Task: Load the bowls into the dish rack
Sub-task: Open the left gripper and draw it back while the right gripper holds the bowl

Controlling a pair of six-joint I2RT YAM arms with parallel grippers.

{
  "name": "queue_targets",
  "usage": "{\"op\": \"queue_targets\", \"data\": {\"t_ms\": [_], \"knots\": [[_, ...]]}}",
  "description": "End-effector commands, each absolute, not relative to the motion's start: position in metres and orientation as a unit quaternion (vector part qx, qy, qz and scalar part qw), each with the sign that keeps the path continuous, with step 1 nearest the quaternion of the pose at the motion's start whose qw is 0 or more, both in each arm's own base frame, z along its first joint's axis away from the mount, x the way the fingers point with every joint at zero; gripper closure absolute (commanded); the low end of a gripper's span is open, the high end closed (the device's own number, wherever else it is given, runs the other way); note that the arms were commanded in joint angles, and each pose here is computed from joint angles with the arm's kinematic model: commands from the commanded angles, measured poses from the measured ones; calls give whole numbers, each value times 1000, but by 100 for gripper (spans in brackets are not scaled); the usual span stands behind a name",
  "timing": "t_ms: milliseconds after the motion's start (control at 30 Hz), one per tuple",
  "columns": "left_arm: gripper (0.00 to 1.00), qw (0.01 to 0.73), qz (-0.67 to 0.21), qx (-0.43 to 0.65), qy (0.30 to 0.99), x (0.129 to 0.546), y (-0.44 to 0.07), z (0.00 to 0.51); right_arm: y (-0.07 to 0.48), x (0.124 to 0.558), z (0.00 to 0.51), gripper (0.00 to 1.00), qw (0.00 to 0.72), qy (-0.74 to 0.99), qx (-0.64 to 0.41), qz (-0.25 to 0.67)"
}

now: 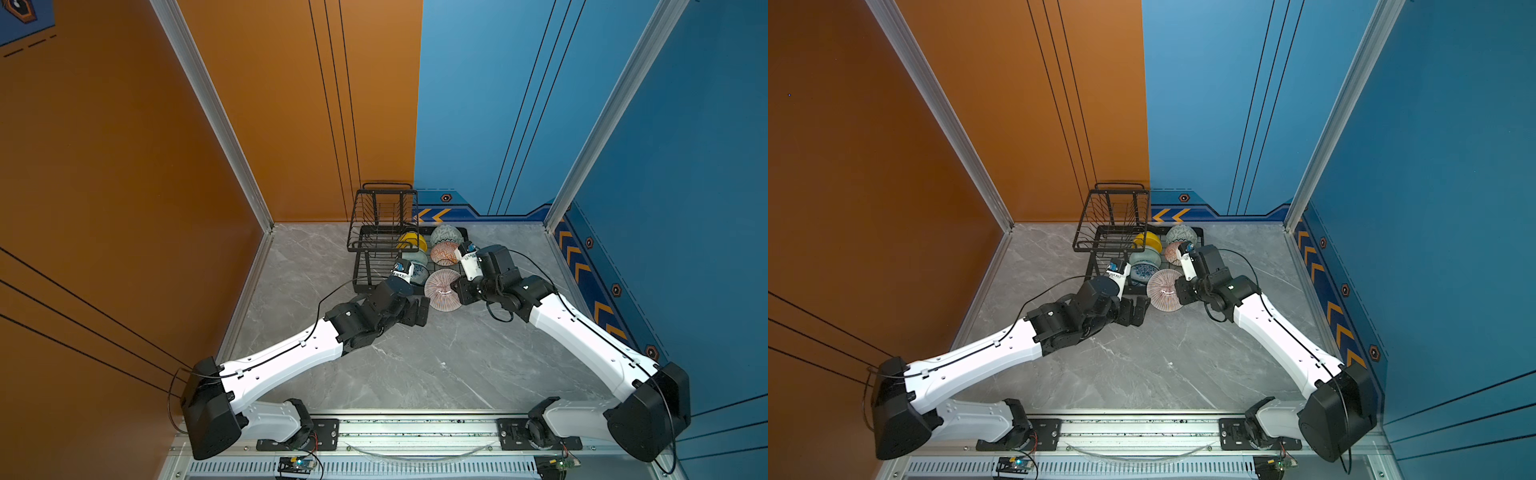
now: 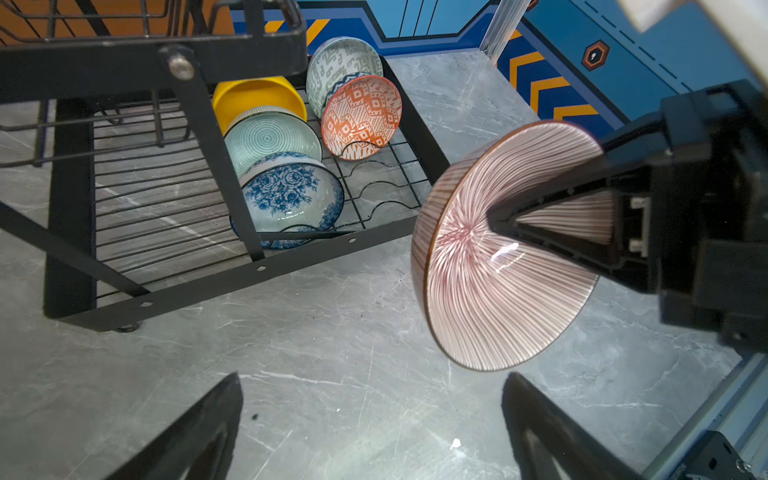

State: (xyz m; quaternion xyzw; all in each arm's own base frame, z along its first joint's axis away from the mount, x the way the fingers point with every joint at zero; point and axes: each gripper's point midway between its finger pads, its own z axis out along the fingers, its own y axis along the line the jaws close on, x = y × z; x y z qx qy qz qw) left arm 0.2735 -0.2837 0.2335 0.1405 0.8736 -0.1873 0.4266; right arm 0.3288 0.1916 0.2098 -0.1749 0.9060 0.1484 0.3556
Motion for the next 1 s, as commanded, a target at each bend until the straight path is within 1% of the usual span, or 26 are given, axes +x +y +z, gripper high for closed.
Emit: {"op": "queue_targets", "data": {"t_ms": [0,367,500,633,800,967], "knots": [[2,419,-150,153,882,268,-267,233,181,339,220,100,384,898,-183,112],[2,387,-98,149,905,272,-235,227,158,385,243,100,484,845,-225,-27],[2,381,-88,155,907,273,-232,228,154,400,251,100,521,812,-250,-76],[2,382,-91,163,905,274,-234,232,148,413,249,100,539,784,-280,-125],[2,385,-100,172,901,274,-238,239,143,429,247,100,582,743,-300,-140],[2,387,-105,172,900,273,-238,242,142,445,239,100,579,729,-324,-167]]}}
